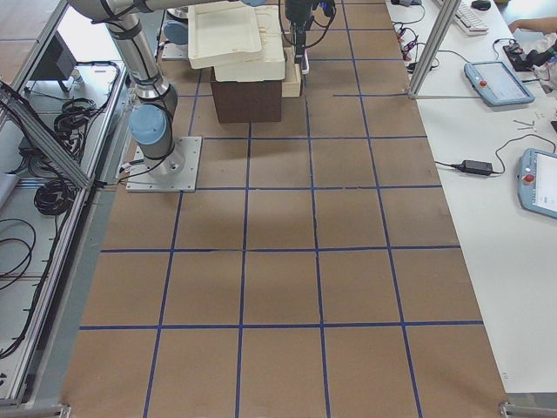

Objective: Put scissors in drawer and close it
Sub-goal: 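Push the drawer closed into the cabinet with the left gripper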

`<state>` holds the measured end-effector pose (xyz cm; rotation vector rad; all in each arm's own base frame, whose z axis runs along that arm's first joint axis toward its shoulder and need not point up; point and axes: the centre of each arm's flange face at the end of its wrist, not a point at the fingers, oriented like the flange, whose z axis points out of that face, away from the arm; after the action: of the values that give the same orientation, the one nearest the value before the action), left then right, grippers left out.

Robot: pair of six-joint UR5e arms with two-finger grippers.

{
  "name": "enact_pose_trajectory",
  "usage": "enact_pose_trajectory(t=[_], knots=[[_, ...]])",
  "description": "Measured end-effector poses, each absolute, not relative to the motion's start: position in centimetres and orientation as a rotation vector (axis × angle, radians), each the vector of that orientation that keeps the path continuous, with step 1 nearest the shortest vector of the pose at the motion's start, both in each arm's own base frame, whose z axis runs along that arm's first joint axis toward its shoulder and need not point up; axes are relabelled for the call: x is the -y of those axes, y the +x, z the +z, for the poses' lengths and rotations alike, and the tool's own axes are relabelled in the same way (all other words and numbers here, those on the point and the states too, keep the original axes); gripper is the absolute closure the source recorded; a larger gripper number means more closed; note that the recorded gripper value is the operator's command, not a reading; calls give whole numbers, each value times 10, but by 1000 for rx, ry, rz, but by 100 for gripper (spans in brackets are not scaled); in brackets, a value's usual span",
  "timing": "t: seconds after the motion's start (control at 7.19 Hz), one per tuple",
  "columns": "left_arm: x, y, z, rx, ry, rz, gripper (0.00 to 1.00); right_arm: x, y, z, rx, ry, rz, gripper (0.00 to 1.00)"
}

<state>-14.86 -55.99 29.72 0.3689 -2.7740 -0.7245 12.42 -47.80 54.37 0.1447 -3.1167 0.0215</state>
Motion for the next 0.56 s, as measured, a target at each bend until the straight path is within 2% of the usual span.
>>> enact_pose_trajectory(t=[0.56], knots=[[542, -153, 294, 2748, 457, -875, 0, 478, 123, 547, 3112, 145, 35, 0]])
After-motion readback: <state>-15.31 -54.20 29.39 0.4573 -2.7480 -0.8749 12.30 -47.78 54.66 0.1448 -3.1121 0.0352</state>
